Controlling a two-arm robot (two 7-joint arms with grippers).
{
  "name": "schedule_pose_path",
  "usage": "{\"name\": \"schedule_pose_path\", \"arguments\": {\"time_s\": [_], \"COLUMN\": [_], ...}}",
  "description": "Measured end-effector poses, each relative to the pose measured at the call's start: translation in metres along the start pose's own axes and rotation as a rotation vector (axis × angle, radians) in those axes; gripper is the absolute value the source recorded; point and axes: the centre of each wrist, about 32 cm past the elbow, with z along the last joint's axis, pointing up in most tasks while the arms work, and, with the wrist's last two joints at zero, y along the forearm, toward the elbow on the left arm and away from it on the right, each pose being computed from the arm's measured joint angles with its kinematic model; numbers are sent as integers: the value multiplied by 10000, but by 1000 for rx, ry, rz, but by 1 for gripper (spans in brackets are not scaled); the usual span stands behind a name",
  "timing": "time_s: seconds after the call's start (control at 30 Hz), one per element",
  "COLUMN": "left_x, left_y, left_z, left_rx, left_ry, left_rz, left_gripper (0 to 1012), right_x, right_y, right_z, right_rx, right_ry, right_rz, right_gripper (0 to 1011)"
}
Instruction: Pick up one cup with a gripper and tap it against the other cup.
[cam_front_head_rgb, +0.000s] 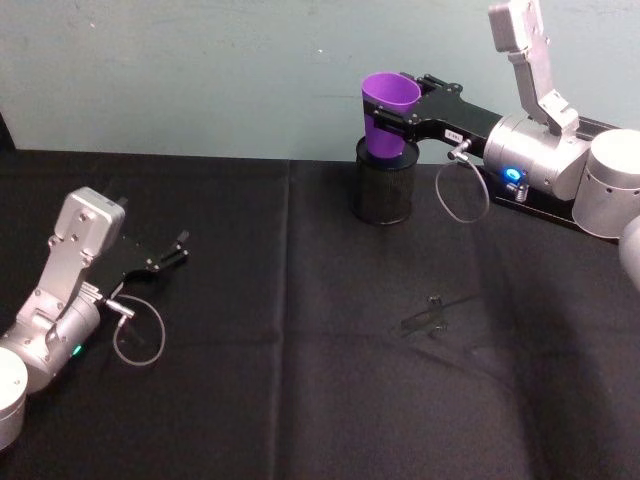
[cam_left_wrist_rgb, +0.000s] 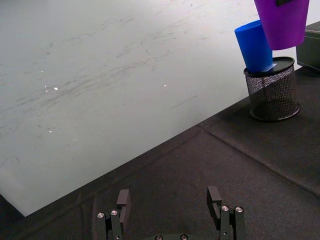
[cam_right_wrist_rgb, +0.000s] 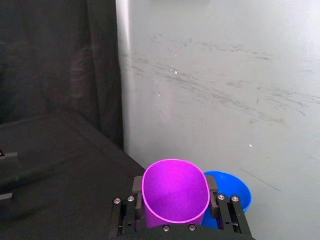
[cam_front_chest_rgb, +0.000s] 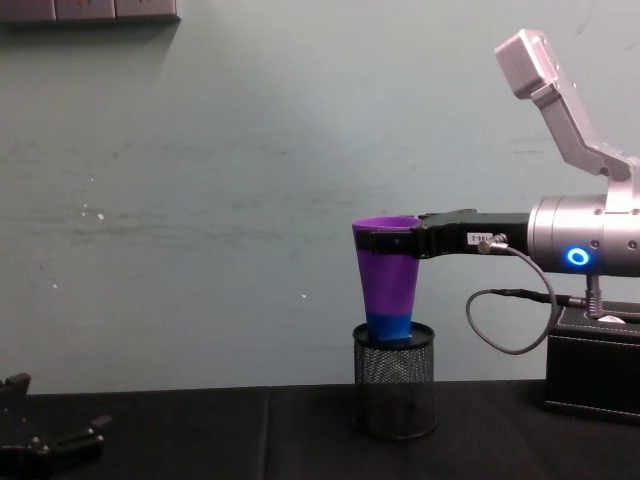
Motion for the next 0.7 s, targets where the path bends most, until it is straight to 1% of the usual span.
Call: {"name": "schedule_pose_path", "arguments": {"time_s": [0.37,0.7], "left_x": [0,0], "left_y": [0,0], "left_z": [0,0], "left_rx": [0,0], "left_ry": [0,0], "left_rz": [0,0], "left_gripper": [1005,1004], "right_x": [6,46], "right_y": [10,31], "right_z": [-4,-17], "right_rx": [-3,-5], "right_ry": [-6,-8], "right_rz": [-12,-25], "right_gripper": [733,733]}}
